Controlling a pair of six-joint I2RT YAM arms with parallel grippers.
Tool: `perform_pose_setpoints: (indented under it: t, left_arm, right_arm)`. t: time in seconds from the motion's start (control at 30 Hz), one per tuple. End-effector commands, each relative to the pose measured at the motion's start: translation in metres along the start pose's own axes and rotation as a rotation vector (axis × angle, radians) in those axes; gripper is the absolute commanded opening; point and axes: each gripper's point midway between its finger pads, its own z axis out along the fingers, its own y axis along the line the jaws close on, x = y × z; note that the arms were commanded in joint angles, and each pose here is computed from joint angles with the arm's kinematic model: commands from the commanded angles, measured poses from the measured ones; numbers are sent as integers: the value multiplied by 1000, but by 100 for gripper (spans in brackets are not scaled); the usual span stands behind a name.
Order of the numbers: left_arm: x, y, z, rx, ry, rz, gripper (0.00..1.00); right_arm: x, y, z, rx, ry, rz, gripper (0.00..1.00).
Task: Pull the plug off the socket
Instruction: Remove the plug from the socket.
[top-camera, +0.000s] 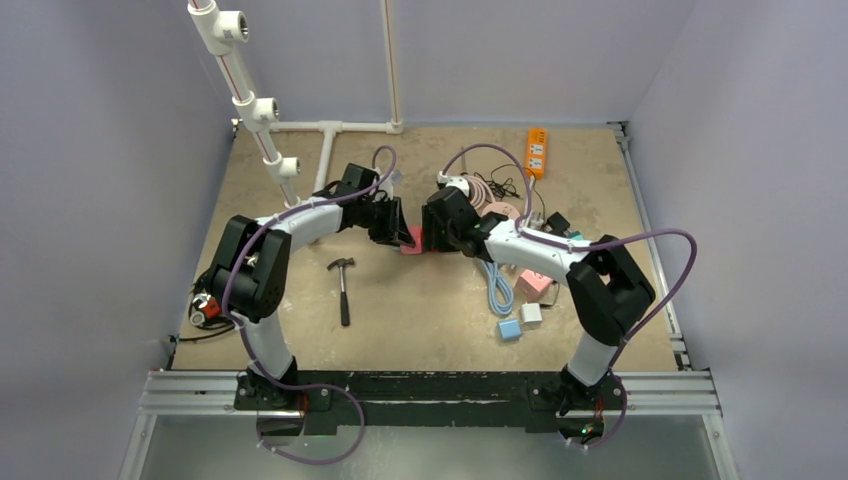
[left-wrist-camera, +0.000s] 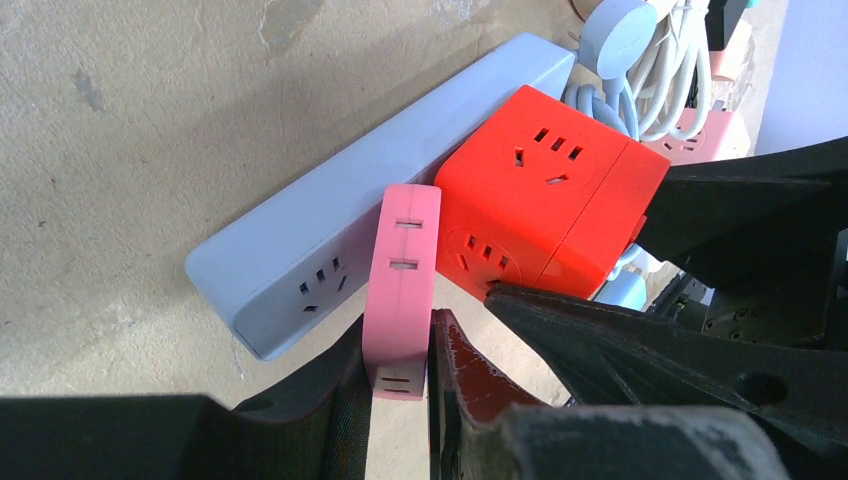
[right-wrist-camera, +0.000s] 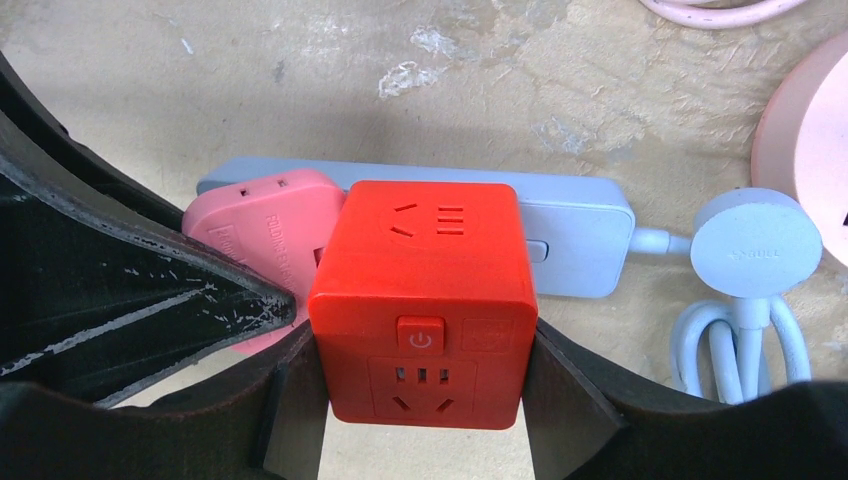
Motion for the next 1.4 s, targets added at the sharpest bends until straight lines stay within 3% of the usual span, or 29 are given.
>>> perform_pose_setpoints:
  t: [0.0,0.2,0.67,1.03,1.37]
  left_arm:
    - [2,60,7,-235,-20,-44,0]
    - [2,61,7,-237,-21,-45,0]
    - [0,61,5,-239,-26,-43,0]
    - [0,61,5,-238,-28,-42,0]
    - [1,62,5,-242,-25,-45,0]
  right_arm:
    - [-34,39,-26,-194,-76,58,0]
    - [-40,34,-28,-105,-120,82,0]
    - [-14,72,-24,71,-117,35,0]
    - [-21,82,-41,-73,-117,47,0]
    - [-35,45,-38,-125,-117,87,0]
